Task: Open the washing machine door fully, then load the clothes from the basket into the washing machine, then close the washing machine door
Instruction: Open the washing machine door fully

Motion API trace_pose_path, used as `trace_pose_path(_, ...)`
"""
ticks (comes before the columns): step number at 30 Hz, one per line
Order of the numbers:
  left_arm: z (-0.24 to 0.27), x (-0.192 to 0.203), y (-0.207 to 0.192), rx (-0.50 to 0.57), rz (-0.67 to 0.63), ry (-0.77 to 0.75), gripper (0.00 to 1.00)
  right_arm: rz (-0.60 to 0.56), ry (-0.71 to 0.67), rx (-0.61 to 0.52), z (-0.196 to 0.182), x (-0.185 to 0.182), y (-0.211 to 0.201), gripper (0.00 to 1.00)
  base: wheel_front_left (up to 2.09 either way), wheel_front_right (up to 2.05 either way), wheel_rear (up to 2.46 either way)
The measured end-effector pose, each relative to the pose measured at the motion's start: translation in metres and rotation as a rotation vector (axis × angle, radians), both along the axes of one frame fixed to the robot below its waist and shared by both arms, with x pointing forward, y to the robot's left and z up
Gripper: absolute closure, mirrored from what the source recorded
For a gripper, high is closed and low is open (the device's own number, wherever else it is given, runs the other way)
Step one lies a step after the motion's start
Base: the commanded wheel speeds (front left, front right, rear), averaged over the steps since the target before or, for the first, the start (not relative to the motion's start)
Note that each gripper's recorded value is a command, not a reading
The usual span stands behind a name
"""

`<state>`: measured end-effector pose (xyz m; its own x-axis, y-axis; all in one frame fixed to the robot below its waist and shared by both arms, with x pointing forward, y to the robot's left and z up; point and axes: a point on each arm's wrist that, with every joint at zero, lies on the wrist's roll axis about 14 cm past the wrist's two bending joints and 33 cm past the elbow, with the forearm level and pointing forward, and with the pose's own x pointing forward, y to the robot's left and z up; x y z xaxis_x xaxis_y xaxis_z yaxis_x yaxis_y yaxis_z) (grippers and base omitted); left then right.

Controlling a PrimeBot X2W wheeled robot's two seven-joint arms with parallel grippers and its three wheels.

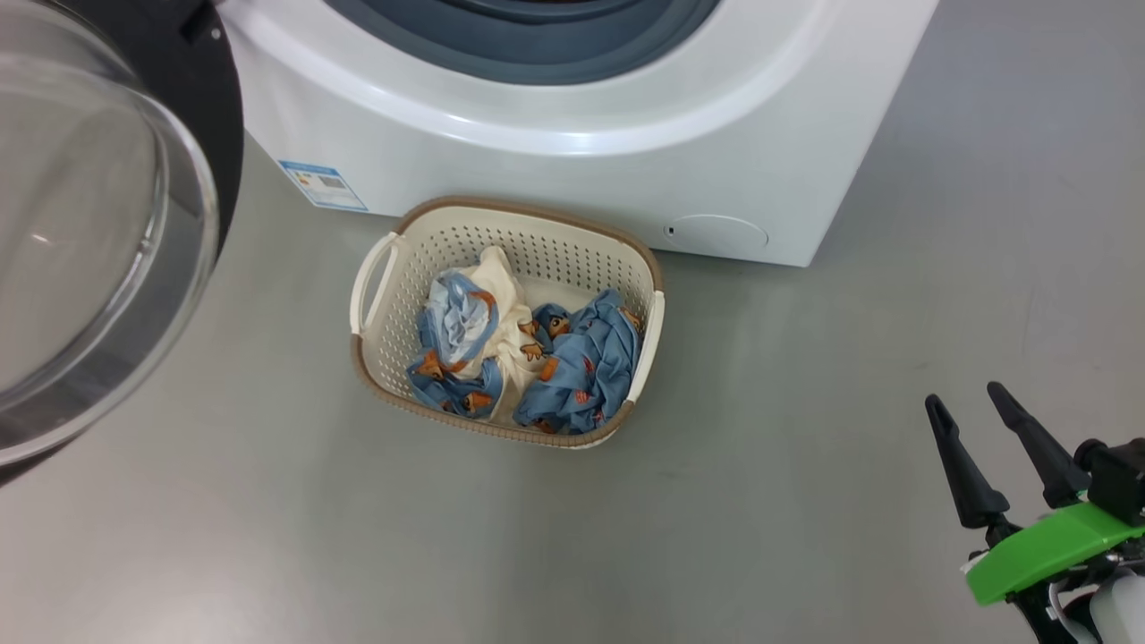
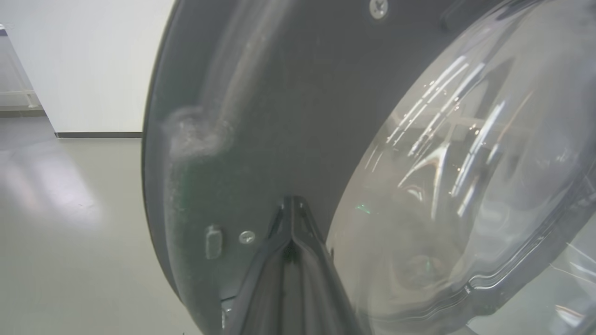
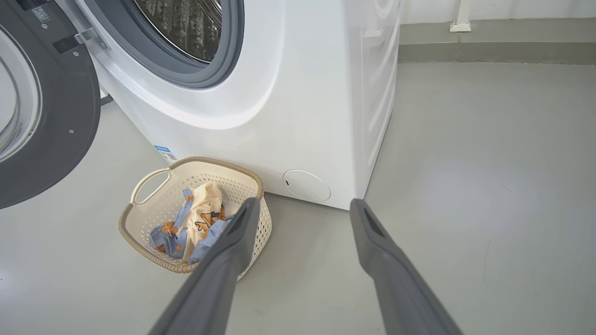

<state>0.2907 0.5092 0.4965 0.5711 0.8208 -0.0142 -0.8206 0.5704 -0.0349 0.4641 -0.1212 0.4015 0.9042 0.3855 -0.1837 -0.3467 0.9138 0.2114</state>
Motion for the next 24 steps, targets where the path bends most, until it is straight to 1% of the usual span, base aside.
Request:
trace_pose_path(7,0.0,0.009,0.013,0.008,0.007,0.035,1.0,-0.001,0.004,-0.002,-0.005,0.006,-0.002,0.0,0.0,0.0,0.0)
trace_pose_path(13,0.003,0.024,0.022,0.035,0.0,0.076,1.0,0.0,0.013,-0.005,-0.012,0.011,-0.003,0.0,0.0,0.0,0.0)
trace_pose_path(16,0.004,0.031,0.025,0.04,-0.001,0.083,1.0,0.0,0.023,-0.006,-0.017,0.012,-0.003,0.0,0.0,0.0,0.0)
trace_pose_path(24,0.005,0.04,0.031,0.027,0.007,0.078,1.0,0.0,0.007,-0.008,-0.015,0.018,-0.003,0.0,0.0,0.0,0.0)
